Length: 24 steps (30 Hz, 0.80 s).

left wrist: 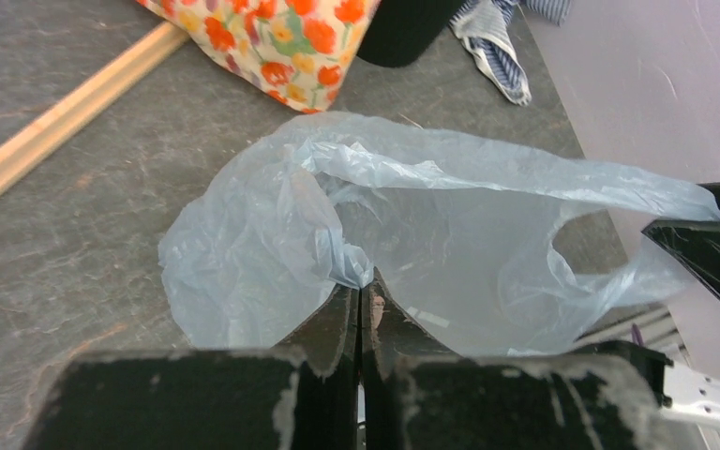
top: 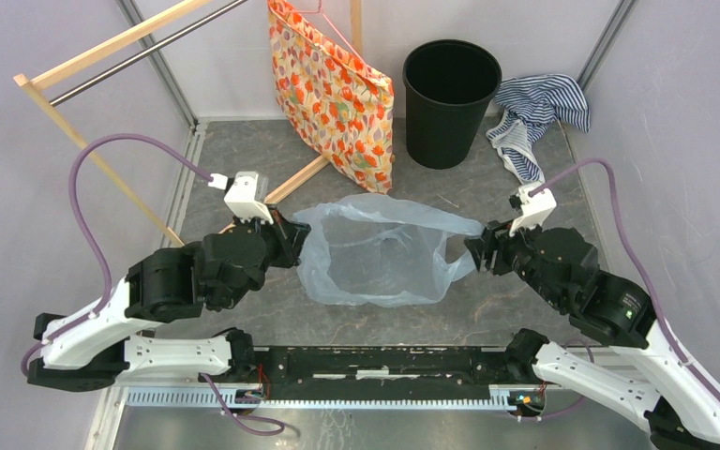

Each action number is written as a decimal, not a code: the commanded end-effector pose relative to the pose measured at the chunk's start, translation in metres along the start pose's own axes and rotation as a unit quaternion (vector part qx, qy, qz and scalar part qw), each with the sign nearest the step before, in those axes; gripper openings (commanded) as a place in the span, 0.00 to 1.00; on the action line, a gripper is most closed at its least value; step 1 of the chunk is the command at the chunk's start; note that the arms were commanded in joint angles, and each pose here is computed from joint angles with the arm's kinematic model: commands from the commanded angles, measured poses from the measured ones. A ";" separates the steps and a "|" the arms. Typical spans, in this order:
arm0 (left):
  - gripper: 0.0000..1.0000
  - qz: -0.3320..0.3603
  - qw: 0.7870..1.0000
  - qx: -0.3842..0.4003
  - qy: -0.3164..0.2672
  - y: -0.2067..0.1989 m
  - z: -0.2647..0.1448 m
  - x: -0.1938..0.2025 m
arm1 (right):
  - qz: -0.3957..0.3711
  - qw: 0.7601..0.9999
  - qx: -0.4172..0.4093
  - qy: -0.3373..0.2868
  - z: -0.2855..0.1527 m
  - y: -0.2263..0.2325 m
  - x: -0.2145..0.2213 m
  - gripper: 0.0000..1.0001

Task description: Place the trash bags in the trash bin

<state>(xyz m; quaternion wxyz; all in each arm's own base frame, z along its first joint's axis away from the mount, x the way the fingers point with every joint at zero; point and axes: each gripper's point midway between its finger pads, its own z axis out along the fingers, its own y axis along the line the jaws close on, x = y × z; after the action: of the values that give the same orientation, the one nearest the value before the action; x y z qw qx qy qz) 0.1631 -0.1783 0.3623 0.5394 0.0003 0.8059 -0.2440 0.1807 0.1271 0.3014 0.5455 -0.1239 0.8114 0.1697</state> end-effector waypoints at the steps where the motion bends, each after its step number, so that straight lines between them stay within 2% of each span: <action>1: 0.02 -0.020 0.995 -0.066 -0.068 0.024 -0.010 -0.041 | -0.002 0.998 -0.014 -0.060 0.003 0.016 -0.058 0.79; 3: 0.02 -0.022 0.993 -0.084 -0.084 0.030 -0.013 -0.051 | -0.009 0.998 0.000 -0.058 0.014 0.020 -0.073 0.87; 8: 0.02 -0.014 0.988 -0.104 -0.110 0.039 -0.019 -0.067 | -0.024 0.998 0.021 -0.058 0.046 0.033 -0.105 0.93; 14: 0.02 0.015 0.981 -0.143 -0.131 0.043 -0.016 -0.076 | -0.032 0.994 -0.054 -0.086 0.065 0.068 -0.140 0.95; 19: 0.02 0.039 0.978 -0.155 -0.135 0.038 -0.008 -0.074 | -0.014 0.997 0.019 -0.077 0.087 0.034 -0.155 0.96; 24: 0.02 0.043 0.981 -0.137 -0.130 0.032 -0.004 -0.069 | 0.034 0.995 0.060 -0.067 0.122 -0.025 -0.178 0.95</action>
<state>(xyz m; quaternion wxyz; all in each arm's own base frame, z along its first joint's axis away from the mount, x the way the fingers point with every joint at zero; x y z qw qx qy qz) 0.1950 -0.1325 0.4014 0.6301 -0.0666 0.7667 -0.1035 0.3252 0.1812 0.4073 0.5931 -0.0910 0.7877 0.1394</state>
